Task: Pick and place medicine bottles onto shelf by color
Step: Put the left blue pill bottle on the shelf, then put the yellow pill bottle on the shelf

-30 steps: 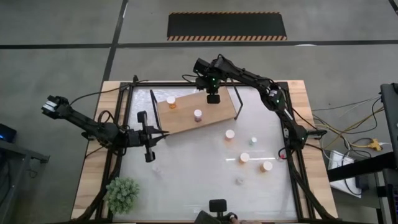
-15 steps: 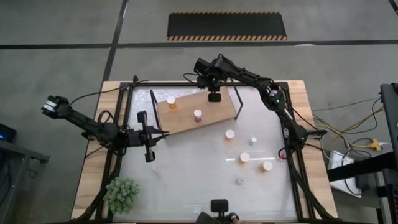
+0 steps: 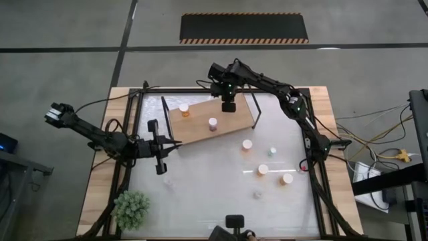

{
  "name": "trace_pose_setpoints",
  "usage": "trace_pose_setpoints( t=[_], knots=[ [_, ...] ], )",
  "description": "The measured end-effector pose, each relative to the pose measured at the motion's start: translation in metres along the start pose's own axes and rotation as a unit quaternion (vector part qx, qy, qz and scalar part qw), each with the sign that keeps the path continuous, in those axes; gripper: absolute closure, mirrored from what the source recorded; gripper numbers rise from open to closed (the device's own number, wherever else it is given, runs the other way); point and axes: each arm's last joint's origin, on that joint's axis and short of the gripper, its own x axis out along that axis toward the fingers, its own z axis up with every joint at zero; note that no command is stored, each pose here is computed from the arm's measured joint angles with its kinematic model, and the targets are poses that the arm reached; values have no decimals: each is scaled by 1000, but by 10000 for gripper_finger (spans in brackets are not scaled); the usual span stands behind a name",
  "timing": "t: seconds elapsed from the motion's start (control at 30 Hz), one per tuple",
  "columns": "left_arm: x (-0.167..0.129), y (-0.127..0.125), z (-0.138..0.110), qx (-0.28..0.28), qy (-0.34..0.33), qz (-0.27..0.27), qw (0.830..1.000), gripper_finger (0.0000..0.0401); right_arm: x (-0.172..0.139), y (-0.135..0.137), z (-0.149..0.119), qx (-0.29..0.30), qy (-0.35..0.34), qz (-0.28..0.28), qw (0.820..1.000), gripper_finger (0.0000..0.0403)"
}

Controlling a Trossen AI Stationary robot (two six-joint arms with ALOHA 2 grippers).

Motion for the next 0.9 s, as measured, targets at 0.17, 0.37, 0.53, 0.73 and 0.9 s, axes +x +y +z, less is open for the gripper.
trace_pose_setpoints(
  t=[0.17,0.37,0.53,0.73,0.9],
  knots=[
    [0,0,0,0,0,0,1000,388,0,-1,-1,2,9,-13,1000,390],
    [0,0,0,0,0,0,1000,388,1,-1,-2,0,18,-20,1000,391],
    [0,0,0,0,0,-1,1000,388,-2,-1,-2,0,18,-22,1000,391],
    [1,-1,-1,2,3,-3,1000,388,-39,12,-4,23,-26,-3,999,391],
    [1,-2,-1,2,3,-3,1000,388,-70,40,-1,22,-64,37,997,391]
  ],
)
